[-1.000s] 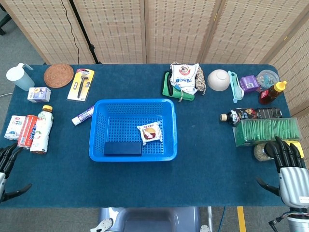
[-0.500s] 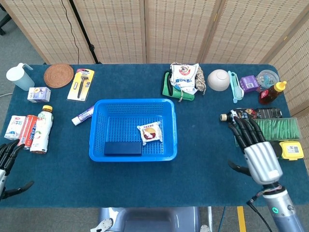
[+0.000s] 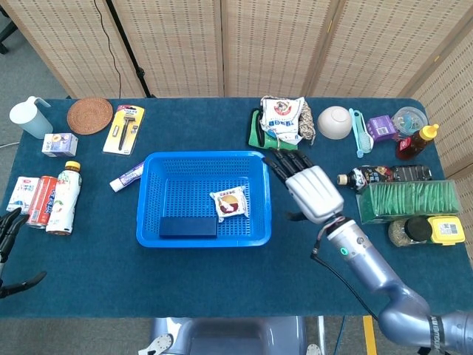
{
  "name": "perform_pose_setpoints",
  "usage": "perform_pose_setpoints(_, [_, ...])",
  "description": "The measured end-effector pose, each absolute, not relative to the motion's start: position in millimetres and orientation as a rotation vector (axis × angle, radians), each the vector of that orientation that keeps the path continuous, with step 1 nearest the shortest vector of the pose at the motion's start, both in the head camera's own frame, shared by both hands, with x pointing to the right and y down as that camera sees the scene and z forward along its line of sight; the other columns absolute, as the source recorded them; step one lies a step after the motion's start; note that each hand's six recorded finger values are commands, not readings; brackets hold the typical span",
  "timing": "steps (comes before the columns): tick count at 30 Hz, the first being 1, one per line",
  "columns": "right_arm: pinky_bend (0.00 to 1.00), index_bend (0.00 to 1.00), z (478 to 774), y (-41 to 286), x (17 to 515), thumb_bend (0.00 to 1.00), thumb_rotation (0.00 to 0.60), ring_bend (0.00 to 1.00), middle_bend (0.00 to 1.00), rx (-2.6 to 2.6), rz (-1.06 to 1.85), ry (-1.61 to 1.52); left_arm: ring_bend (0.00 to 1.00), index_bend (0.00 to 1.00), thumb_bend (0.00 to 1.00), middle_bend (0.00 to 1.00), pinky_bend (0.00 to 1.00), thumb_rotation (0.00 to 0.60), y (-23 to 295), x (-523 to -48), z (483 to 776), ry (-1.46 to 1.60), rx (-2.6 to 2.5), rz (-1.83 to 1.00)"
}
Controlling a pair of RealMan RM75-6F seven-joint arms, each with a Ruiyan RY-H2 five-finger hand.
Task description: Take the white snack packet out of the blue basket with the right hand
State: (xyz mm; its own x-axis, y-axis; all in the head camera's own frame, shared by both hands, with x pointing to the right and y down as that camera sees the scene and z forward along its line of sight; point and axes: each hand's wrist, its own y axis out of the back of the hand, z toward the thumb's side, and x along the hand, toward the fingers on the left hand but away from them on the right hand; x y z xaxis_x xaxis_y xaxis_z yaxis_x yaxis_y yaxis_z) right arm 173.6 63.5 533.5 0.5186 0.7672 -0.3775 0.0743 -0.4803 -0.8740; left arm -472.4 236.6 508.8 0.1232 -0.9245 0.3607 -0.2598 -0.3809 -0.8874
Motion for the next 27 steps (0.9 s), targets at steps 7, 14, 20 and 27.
perform_pose_setpoints(7, [0.19,0.10,551.3,52.7,126.3,0.00,0.600,0.00,0.06,-1.995,0.969,-0.587,0.00,0.00,0.06,0.00,0.00,0.600,233.5,-471.8,515.4,1.146,-1.734,-1.321])
perform_pose_setpoints(14, [0.21,0.11,570.1,39.8,92.6,0.00,0.600,0.00,0.06,-2.059,0.985,-0.550,0.00,0.00,0.06,0.00,0.00,0.600,230.1,-470.8,521.3,1.140,-1.727,-1.354])
perform_pose_setpoints(20, [0.24,0.11,586.5,45.7,68.5,0.00,0.600,0.00,0.07,-2.099,1.001,-0.512,0.00,0.00,0.06,0.00,0.00,0.600,227.3,-472.4,523.1,1.154,-1.699,-1.378])
perform_pose_setpoints(27, [0.24,0.15,612.6,48.6,55.6,0.00,0.600,0.00,0.07,-2.085,1.034,-0.469,0.00,0.00,0.06,0.00,0.00,0.600,225.6,-472.5,526.3,1.148,-1.693,-1.398])
